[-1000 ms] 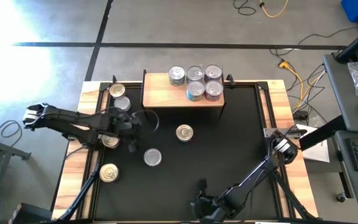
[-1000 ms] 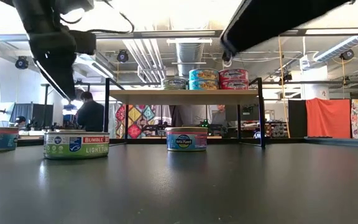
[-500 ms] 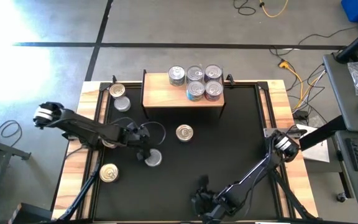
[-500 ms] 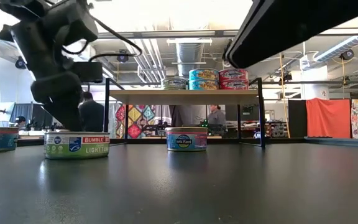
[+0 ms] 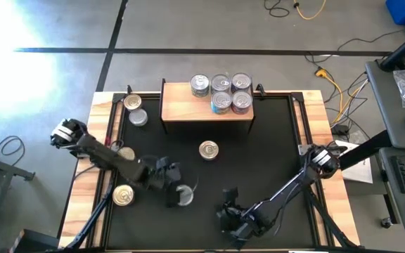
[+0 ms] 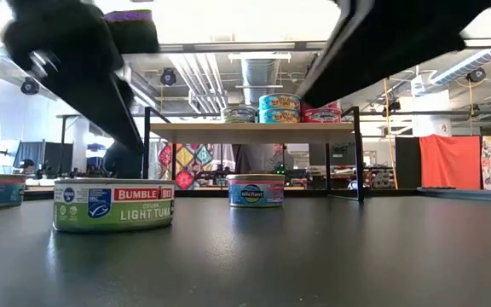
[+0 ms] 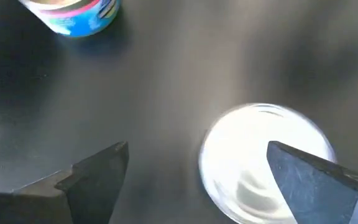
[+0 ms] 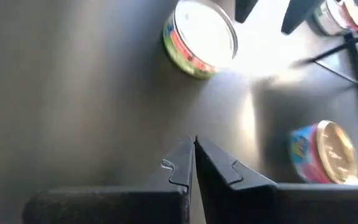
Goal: Stack canned seafood by type on shelf
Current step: Put the green white tuna can on the shelf
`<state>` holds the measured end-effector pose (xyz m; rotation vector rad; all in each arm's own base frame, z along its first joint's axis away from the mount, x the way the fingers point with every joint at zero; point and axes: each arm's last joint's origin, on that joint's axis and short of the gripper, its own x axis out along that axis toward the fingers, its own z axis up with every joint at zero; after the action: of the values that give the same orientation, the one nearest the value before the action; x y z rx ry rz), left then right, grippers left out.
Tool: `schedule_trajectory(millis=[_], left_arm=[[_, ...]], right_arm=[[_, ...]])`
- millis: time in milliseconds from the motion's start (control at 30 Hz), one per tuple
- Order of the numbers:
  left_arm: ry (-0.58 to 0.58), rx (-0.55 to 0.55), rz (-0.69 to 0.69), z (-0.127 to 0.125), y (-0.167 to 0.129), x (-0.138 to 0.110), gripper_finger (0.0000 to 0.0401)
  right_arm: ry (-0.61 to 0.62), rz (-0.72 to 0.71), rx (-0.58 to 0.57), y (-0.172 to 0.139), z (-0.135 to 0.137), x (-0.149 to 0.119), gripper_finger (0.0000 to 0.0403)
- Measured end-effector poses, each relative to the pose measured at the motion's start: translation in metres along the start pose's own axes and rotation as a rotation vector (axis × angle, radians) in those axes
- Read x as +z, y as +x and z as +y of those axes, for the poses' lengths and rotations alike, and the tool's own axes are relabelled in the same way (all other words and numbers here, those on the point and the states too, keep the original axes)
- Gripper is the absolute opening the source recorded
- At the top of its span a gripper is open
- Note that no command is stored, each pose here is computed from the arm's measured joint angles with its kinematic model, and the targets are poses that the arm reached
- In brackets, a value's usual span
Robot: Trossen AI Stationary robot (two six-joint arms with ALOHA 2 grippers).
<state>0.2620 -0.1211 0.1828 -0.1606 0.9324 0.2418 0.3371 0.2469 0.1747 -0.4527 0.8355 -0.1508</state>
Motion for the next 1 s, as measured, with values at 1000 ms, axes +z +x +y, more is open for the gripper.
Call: schedule_trajectory(millis=[1000], left_arm=[[-0.346, 0.234, -0.351, -0.096, 0.013, -0.143, 0.0392]], right_arm=[[0.335, -0.160, 0.177, 0.113, -0.074, -0.018, 0.0012]])
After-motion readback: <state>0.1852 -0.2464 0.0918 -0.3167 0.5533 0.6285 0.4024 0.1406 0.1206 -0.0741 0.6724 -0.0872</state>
